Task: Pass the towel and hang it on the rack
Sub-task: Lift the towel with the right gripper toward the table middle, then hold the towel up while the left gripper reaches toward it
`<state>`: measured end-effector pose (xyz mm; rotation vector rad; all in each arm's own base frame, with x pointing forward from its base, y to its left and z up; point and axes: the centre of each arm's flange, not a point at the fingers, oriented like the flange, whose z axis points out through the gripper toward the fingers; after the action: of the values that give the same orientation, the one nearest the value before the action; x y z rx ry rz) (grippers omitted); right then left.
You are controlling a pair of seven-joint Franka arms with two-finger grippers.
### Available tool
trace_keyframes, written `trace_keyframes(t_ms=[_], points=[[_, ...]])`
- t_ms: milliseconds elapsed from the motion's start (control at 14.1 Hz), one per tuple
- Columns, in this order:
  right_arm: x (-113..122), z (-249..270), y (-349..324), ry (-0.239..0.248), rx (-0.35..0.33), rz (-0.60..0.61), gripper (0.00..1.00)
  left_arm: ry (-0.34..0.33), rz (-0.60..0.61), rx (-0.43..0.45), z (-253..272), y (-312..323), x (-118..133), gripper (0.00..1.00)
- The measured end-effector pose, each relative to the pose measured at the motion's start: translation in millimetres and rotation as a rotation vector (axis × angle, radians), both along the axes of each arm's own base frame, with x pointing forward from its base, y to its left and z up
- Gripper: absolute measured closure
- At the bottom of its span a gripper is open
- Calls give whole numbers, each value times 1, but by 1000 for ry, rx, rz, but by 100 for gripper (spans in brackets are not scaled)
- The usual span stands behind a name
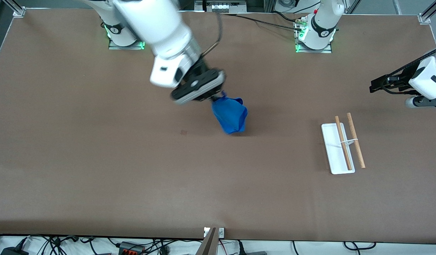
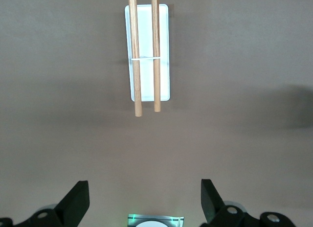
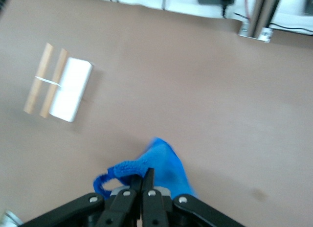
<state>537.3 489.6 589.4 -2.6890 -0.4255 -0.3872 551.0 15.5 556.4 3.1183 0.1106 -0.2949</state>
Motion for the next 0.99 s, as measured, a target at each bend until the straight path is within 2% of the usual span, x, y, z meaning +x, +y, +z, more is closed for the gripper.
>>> trace_keyframes(t_ms=[213,425,709,992], points=[[-29,9,42,2,117,-83,98,33,8,1,-1,0,-4,0],[-33,6,57,-10,179,-110,98,50,-44,-17,-8,-5,-2,0],[-43,-13,86,-1,257,-140,98,-21,-355,-213,-19,-17,12,0],[-55,-16,99,11,275,-142,98,-113,-711,-466,-61,-34,36,0]])
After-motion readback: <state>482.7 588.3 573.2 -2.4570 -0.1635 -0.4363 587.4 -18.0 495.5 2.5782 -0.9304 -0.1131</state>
